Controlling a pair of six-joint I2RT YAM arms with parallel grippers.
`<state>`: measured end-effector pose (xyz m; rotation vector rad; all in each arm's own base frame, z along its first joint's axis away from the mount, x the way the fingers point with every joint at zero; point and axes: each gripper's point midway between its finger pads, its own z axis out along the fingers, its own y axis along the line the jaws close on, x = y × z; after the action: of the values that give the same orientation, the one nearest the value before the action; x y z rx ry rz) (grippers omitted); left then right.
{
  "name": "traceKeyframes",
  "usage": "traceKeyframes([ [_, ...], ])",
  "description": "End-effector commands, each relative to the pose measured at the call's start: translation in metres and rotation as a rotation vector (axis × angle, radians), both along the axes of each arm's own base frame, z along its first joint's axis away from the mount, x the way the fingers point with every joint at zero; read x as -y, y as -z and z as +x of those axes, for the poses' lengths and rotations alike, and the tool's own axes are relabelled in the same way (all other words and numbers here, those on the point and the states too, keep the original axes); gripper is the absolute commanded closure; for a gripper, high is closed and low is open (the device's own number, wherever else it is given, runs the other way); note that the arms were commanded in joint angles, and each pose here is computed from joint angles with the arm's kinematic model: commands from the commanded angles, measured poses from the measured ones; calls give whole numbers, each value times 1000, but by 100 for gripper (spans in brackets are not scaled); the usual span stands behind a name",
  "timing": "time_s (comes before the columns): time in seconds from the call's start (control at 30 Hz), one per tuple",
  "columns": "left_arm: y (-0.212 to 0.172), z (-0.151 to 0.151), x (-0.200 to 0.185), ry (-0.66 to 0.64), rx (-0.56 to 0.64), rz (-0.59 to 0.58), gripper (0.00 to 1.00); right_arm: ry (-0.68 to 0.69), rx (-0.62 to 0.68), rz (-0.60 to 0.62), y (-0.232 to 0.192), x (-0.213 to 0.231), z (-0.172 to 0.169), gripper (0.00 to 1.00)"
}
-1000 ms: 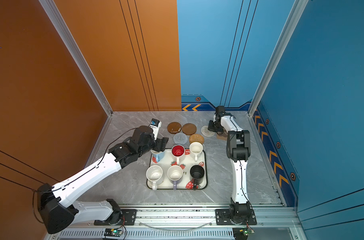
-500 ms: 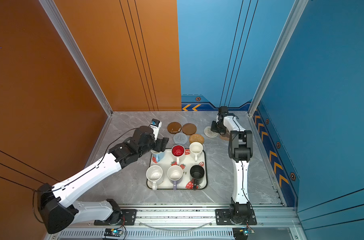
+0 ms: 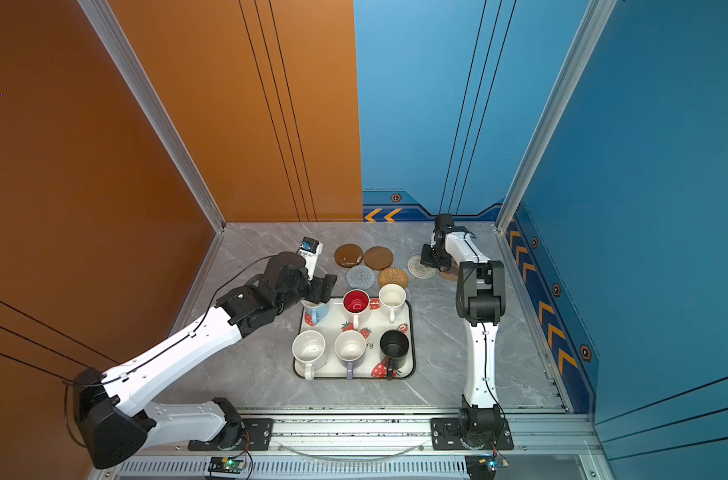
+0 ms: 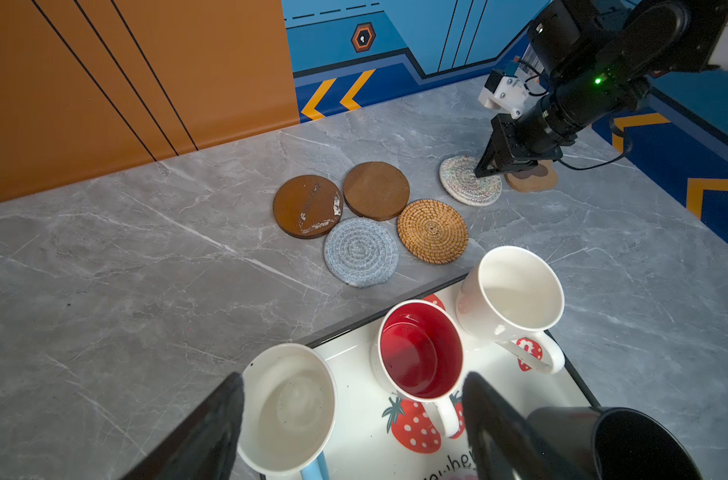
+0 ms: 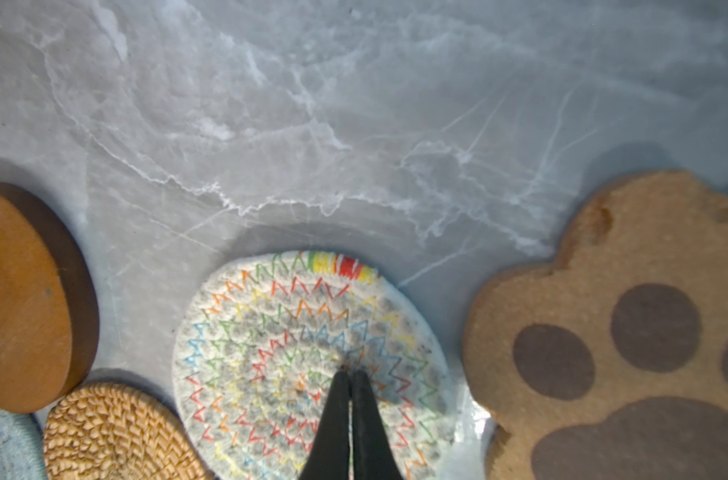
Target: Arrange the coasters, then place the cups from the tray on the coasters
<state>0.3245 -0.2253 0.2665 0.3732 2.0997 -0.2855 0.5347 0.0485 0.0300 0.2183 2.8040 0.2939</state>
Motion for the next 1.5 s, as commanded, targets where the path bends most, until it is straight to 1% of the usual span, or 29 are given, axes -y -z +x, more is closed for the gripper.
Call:
traceKeyframes([
  [0.0,-18,-2,-2,0,49,-2,16,-17,-10,19,-23,-7,-10,84],
  [0.07,-22,-2,-1,-1,56,-5,15,-13,21,41,-37,-10,-5,71],
  [0.27,-38,-1,3,12,75,-25,15,1,124,93,-88,-19,8,64],
  [0.4,-52,6,8,15,98,-21,15,-9,173,126,-119,-30,3,61],
  [0.5,-58,19,16,22,110,19,15,-22,215,136,-144,-39,-7,55],
  [0.63,-49,46,34,43,76,136,15,-18,314,160,-182,-49,-25,47],
  [0.67,-43,55,38,44,63,169,10,-12,342,175,-190,-52,-29,46],
  [0.83,-10,102,57,25,-17,330,8,34,435,267,-204,-64,-62,40],
  [0.93,16,132,66,5,-68,436,5,37,477,314,-209,-73,-85,36],
  [1.03,38,161,73,-13,-99,486,3,24,491,316,-212,-79,-105,33],
  [1.1,49,179,79,-14,-111,477,1,18,496,319,-215,-82,-115,32],
  [1.2,66,204,81,-25,-127,430,1,15,514,329,-221,-85,-127,29],
  [1.3,85,223,75,-49,-167,352,2,14,530,334,-227,-85,-136,27],
  [1.47,113,248,61,-86,-252,185,2,13,521,320,-227,-80,-148,25],
])
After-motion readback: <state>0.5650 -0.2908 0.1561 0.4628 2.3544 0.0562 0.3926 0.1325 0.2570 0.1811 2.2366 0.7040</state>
